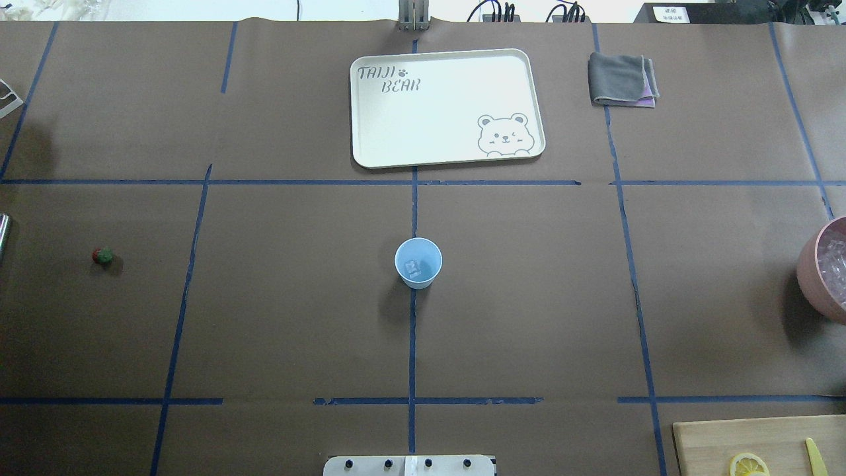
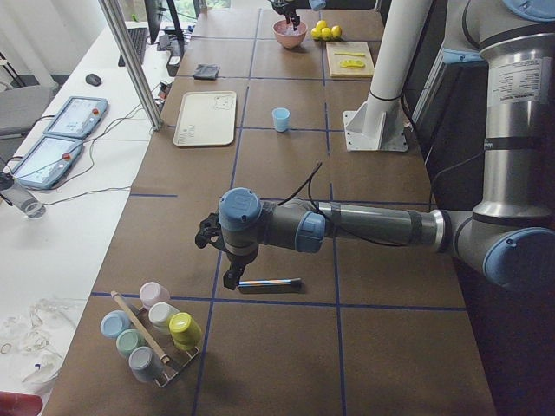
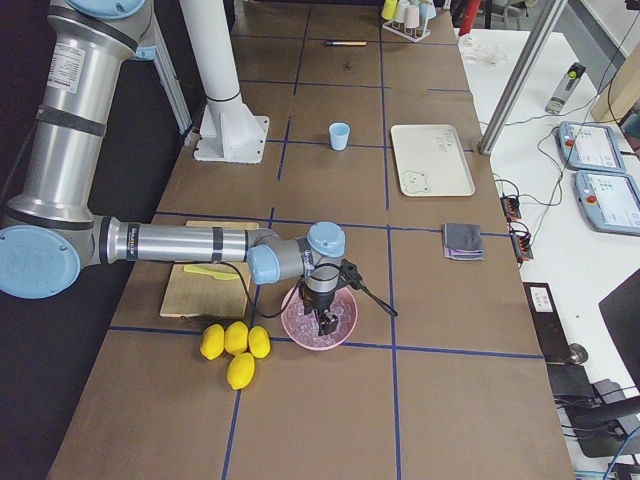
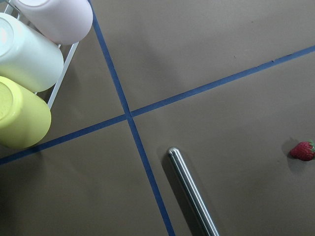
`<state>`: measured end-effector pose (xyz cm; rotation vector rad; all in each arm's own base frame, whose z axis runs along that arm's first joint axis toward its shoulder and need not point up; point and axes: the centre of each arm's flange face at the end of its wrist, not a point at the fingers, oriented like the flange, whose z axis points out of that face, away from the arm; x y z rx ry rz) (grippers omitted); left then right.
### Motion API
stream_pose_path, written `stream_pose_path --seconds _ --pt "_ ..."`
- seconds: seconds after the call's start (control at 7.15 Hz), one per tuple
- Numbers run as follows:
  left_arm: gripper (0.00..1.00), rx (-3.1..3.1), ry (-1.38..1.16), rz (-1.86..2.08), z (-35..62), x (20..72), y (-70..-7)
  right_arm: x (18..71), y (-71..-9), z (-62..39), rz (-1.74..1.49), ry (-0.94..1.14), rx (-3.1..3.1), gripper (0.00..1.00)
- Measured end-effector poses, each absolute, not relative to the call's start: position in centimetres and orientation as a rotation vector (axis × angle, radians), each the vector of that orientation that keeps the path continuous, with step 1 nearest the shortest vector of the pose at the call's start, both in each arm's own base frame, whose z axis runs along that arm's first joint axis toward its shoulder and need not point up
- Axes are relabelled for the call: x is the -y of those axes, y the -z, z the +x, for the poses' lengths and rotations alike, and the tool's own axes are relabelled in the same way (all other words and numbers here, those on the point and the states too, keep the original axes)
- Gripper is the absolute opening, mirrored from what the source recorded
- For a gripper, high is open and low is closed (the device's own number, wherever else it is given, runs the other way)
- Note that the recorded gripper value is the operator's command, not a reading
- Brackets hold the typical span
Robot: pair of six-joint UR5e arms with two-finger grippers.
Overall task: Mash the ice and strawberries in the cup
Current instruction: 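Grasp another ice cube from the pink bowl with the right gripper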
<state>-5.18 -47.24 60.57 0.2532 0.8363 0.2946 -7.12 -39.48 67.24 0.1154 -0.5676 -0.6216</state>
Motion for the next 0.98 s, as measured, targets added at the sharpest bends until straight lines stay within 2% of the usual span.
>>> stream_pose_path --seconds 0.14,0.28,0.42,0.98 --pt "1.0 -0.836 -0.295 0.254 -5.18 47.24 -60.55 39.7 -67.13 -7.21 0.118 0.622 0.568 0.3" --pt "1.0 -0.836 -0.295 0.254 -5.18 47.24 -60.54 39.79 -67.1 -7.25 0.119 0.622 0.568 0.14" --pt "1.0 -0.836 -0.295 0.255 -5.18 47.25 -60.49 39.78 -67.15 -7.24 0.118 0.622 0.567 0.03" --pt "1.0 -0.835 -0.298 0.26 -5.18 47.28 -60.21 39.32 -66.3 -6.83 0.133 0.621 0.575 0.0"
